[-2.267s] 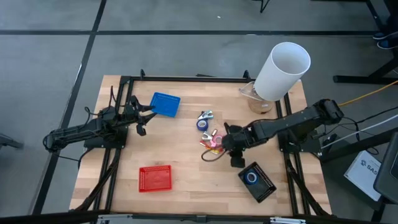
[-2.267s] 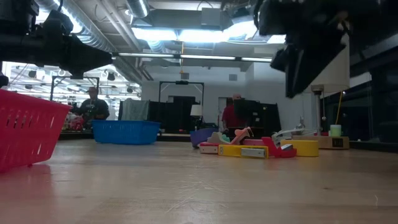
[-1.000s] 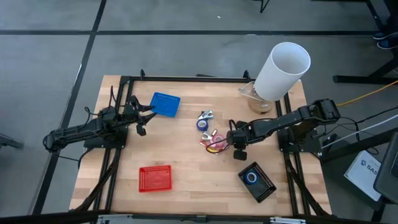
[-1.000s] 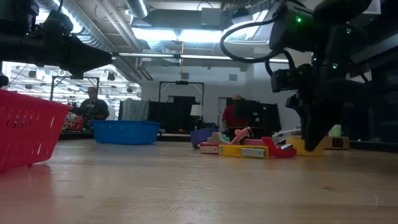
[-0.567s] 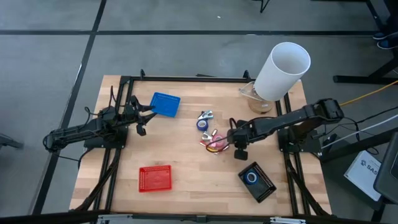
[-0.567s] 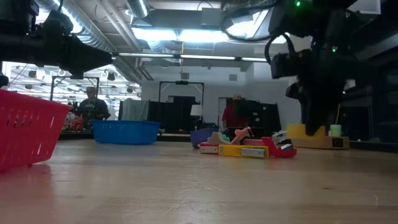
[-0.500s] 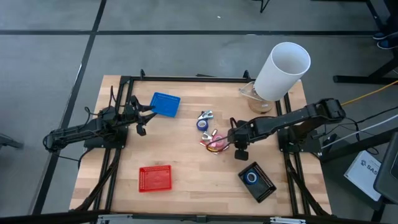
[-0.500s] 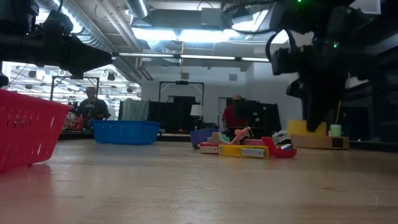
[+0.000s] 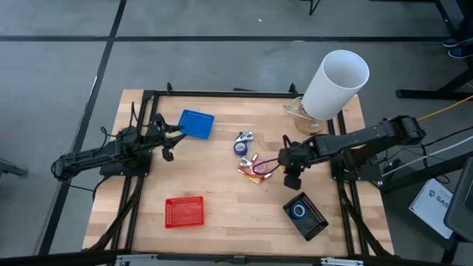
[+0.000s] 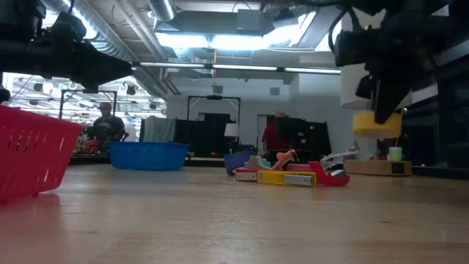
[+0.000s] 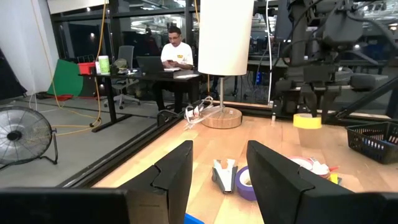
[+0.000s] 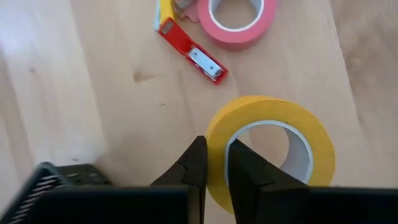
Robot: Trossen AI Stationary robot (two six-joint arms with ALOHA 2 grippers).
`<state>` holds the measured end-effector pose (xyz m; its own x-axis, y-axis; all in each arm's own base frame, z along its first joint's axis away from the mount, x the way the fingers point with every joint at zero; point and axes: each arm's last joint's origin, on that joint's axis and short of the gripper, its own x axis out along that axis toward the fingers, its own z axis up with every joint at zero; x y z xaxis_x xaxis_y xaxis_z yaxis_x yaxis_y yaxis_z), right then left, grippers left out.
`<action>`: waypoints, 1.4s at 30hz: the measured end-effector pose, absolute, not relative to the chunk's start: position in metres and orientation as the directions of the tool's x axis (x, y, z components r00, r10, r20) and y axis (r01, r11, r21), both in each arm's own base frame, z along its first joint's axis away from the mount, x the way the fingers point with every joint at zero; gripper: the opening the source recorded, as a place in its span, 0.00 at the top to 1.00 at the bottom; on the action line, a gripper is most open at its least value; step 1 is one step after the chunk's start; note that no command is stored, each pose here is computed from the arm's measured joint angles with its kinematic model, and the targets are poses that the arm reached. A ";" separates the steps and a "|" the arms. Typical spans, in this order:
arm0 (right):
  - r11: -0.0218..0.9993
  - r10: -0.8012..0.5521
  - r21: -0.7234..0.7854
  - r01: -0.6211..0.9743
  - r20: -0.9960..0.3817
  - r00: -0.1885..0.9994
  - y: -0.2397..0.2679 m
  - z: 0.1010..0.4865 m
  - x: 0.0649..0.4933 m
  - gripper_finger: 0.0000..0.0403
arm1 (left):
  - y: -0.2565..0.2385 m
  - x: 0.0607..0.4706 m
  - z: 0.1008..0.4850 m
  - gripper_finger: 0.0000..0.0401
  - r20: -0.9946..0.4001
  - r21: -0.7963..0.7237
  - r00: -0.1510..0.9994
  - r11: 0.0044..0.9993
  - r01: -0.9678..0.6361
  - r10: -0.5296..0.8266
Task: Pick and place Stapler, Stapler remover, tape
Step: Put the yellow tape into the black bin
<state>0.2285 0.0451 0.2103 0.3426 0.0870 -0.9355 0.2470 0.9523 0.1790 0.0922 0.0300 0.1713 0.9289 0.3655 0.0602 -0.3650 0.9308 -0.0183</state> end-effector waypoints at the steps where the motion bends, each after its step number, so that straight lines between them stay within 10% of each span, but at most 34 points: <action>1: 0.949 0.092 0.188 0.253 -0.933 0.349 0.047 0.212 0.228 0.90 | 0.030 0.092 0.171 0.63 0.060 -0.018 0.929 0.931 -0.365 0.366; 30: 0.901 0.389 0.433 -0.012 -0.796 0.464 0.154 0.250 0.216 0.91 | 0.030 0.092 0.171 0.63 0.060 -0.018 0.929 0.931 -0.365 0.365; 42: 0.912 0.407 0.399 -0.095 -0.852 0.330 0.214 0.245 0.209 0.91 | 0.030 0.092 0.171 0.63 0.060 -0.018 0.929 0.931 -0.365 0.366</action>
<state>0.2089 0.2136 0.2447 0.3300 0.4068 -0.8518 -0.0950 0.9121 0.3988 0.0922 0.0300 0.1714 0.9288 0.3656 0.0602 -0.3652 0.9308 -0.0183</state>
